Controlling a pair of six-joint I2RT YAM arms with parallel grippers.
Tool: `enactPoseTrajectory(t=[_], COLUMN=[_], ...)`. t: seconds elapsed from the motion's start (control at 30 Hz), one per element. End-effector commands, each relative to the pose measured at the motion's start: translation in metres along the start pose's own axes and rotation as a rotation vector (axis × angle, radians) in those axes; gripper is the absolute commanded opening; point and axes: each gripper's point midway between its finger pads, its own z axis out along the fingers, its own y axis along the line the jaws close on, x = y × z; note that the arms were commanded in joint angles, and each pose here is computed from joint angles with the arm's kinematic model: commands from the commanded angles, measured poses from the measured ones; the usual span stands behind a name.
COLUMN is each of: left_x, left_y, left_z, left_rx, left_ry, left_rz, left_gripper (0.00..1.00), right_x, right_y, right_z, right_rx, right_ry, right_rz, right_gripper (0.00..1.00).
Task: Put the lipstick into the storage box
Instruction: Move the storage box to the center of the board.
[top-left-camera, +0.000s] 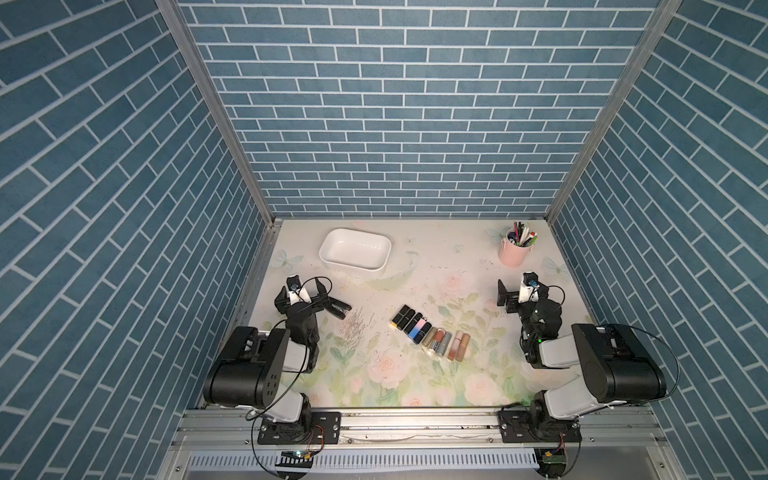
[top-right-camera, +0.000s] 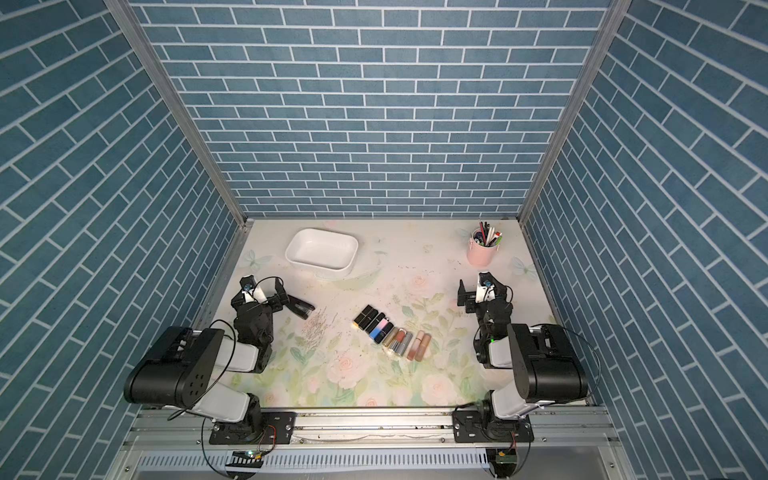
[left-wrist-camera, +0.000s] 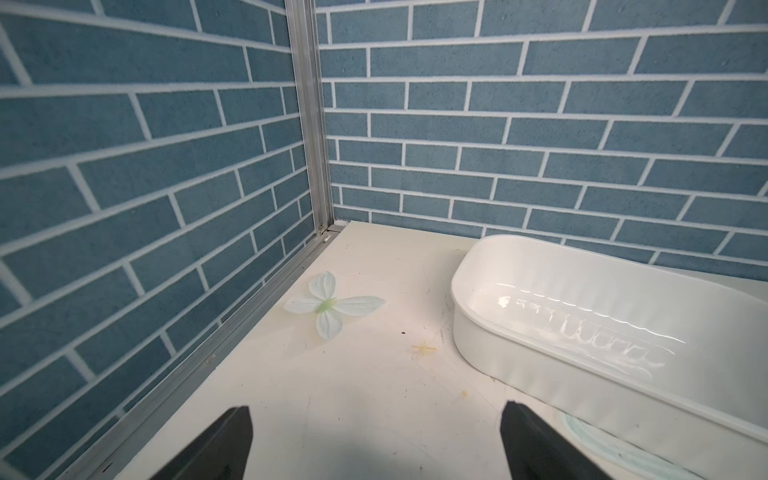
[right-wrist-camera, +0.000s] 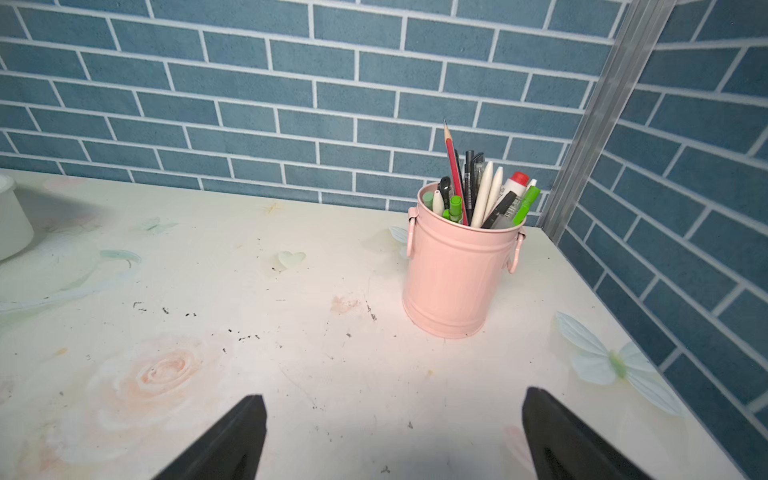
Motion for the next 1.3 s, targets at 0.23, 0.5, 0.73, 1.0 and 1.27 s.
enactPoseTrajectory(t=[0.23, 0.5, 0.73, 1.0, 1.27], left_x=[-0.007, -0.007, -0.006, -0.007, -0.016], left_y=[-0.001, -0.001, -0.001, -0.001, 0.005], left_z=[0.002, 0.002, 0.002, 0.002, 0.016], left_rx=[0.001, 0.001, 0.001, 0.001, -0.075], left_ry=[-0.019, -0.019, -0.017, -0.018, 0.043], left_rz=[-0.010, -0.009, -0.009, -0.010, -0.012], left_gripper=[1.00, 1.00, 1.00, 1.00, 1.00], right_x=[-0.003, -0.002, -0.002, -0.002, -0.011], right_y=[0.001, 0.000, 0.000, 0.004, -0.009], right_z=[-0.001, -0.001, -0.001, 0.000, -0.003], right_rx=[-0.007, -0.006, -0.006, -0.032, 0.032], right_ry=[-0.013, -0.010, -0.011, -0.011, -0.016], right_rz=[-0.018, -0.018, -0.018, -0.015, 0.011], right_gripper=[1.00, 1.00, 1.00, 1.00, 1.00])
